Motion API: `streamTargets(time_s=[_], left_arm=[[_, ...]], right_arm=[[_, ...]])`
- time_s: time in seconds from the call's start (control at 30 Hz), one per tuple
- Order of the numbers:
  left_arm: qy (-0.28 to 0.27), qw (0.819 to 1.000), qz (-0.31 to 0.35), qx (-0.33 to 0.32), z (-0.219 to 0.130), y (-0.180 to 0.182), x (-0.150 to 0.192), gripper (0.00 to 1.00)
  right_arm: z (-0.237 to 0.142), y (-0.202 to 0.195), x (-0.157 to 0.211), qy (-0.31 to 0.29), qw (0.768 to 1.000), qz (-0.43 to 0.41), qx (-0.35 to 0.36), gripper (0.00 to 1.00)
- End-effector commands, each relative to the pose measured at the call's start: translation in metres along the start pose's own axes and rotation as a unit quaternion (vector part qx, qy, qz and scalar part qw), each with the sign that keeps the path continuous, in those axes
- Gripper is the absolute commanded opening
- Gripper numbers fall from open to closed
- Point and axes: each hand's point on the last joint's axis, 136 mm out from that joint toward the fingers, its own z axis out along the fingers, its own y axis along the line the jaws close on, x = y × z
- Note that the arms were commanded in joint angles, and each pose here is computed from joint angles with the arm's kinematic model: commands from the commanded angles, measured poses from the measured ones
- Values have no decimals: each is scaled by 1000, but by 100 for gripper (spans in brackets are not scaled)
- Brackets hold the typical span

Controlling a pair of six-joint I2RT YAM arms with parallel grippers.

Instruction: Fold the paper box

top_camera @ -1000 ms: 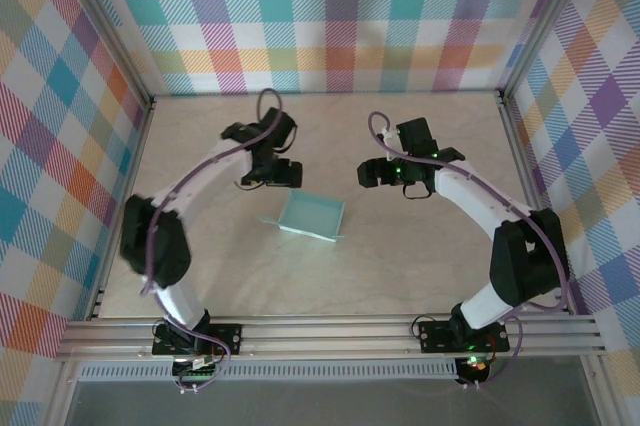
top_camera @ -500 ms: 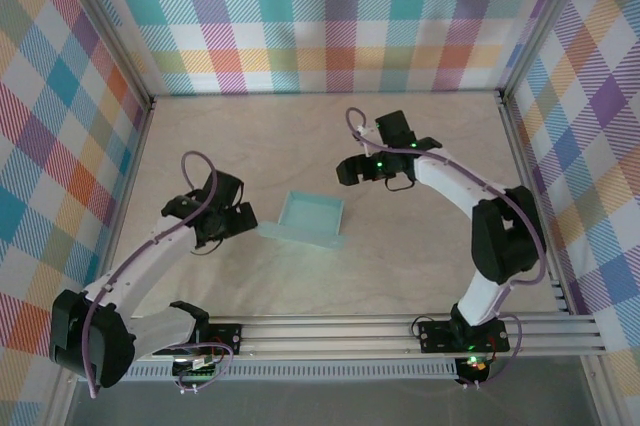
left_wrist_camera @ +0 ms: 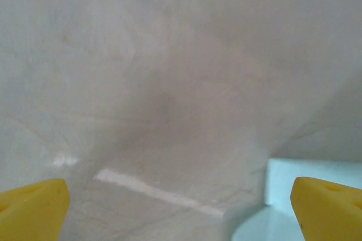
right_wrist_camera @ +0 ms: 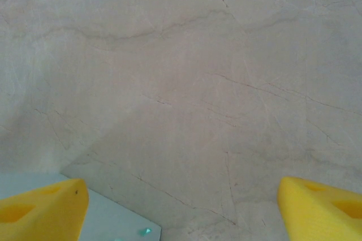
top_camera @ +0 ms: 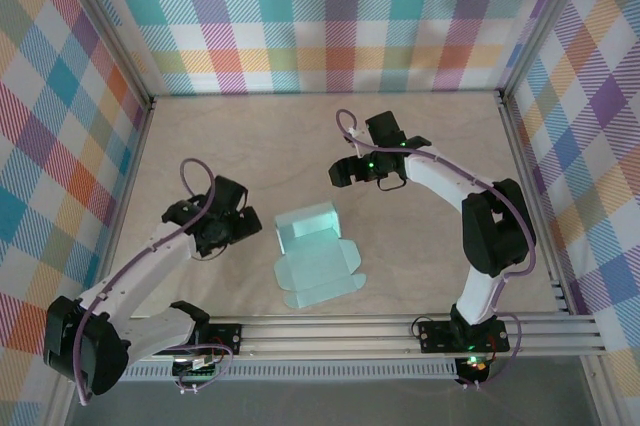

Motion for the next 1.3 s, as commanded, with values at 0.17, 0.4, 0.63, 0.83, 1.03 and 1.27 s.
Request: streamTargets(time_s=[0.17,0.4,0.63,0.83,1.03,1.27], left_arm=[[22,998,29,55,3,-33,-8,100],[-35,982,110,149,-23,-58,-8,100],[-82,919,322,212,-50,-116,3,100],[-5,817,540,203,-32,-162,50,100],[48,760,626,171,-5,-184,59,99],[56,768,625,127,20,-195,38,95]], right_arm=[[-20,10,5,-27,1000,-2,-12,86],[-31,0,26,-27,999,37,4,87],[-49,-11,37,-51,997,66,8,87],[-71,-27,40,-83,992,97,17,87],[-81,-34,51,-85,990,107,24,87],[-88,-38,55,-89,990,107,32,87]])
